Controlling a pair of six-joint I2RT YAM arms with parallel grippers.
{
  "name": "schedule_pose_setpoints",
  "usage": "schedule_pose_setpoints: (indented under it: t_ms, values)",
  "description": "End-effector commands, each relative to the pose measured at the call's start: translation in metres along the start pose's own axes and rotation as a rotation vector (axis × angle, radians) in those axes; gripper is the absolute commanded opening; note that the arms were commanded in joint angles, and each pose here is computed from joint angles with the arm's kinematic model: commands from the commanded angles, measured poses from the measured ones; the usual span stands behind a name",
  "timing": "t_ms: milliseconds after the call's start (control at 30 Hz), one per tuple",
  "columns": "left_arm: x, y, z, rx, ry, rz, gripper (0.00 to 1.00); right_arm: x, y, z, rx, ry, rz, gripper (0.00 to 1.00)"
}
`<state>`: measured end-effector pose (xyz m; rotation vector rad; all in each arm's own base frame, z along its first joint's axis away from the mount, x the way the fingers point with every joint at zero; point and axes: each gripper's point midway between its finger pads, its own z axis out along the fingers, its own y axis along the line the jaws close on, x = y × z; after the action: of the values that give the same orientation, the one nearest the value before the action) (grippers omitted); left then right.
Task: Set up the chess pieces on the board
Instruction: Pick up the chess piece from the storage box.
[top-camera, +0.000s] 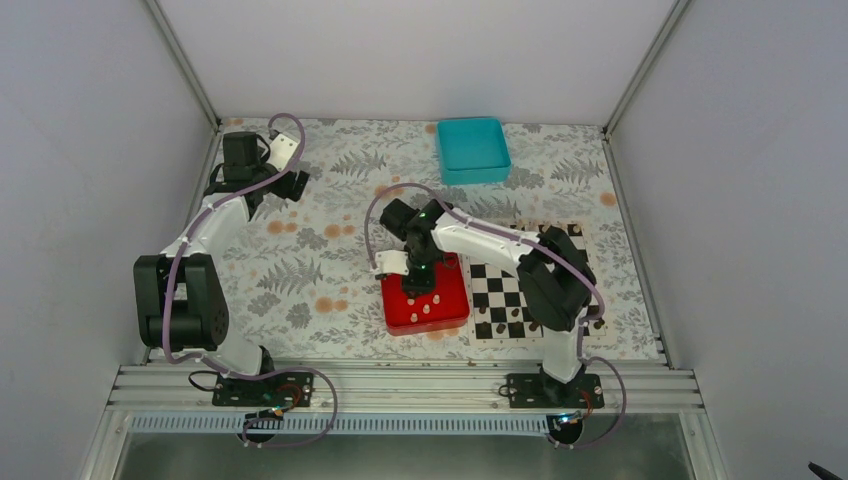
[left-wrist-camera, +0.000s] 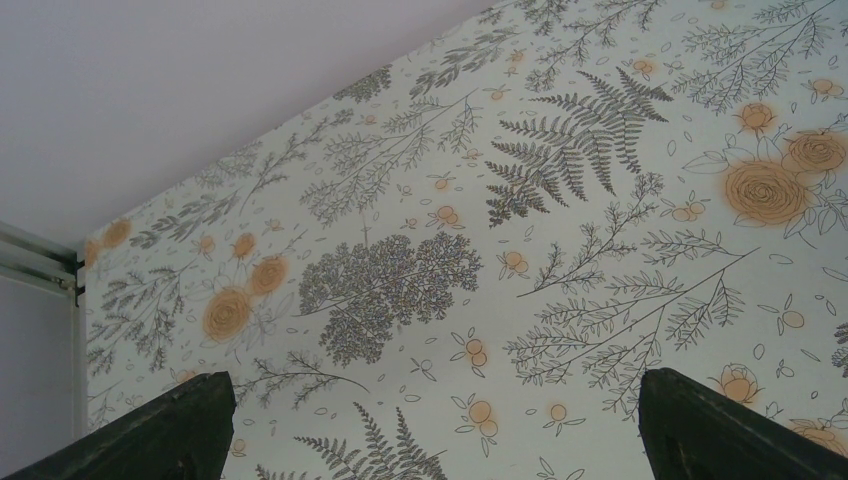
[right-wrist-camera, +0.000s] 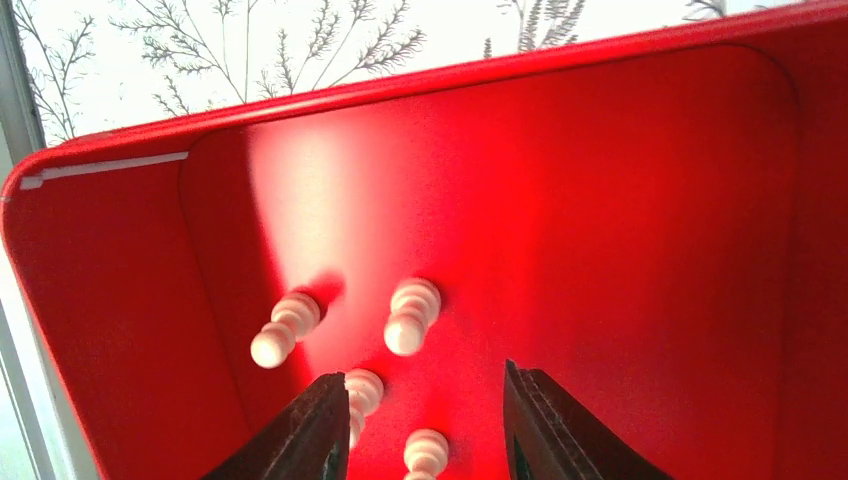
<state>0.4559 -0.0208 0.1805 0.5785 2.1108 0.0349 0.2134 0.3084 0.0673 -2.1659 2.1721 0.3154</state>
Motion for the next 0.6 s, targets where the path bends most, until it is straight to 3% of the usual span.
schedule_pose_setpoints:
  t_ms: [0, 567]
  values:
    - [-0.006, 0.001, -0.003, 0.008, -0.026, 0.006, 1.0, -0.003, 0.006, 0.017, -0.025, 0.009, 0.018, 0.41]
    - [-0.005, 0.001, -0.003, 0.006, -0.025, 0.004, 1.0, -0.002, 0.012, 0.048, -0.067, 0.023, 0.009, 0.41]
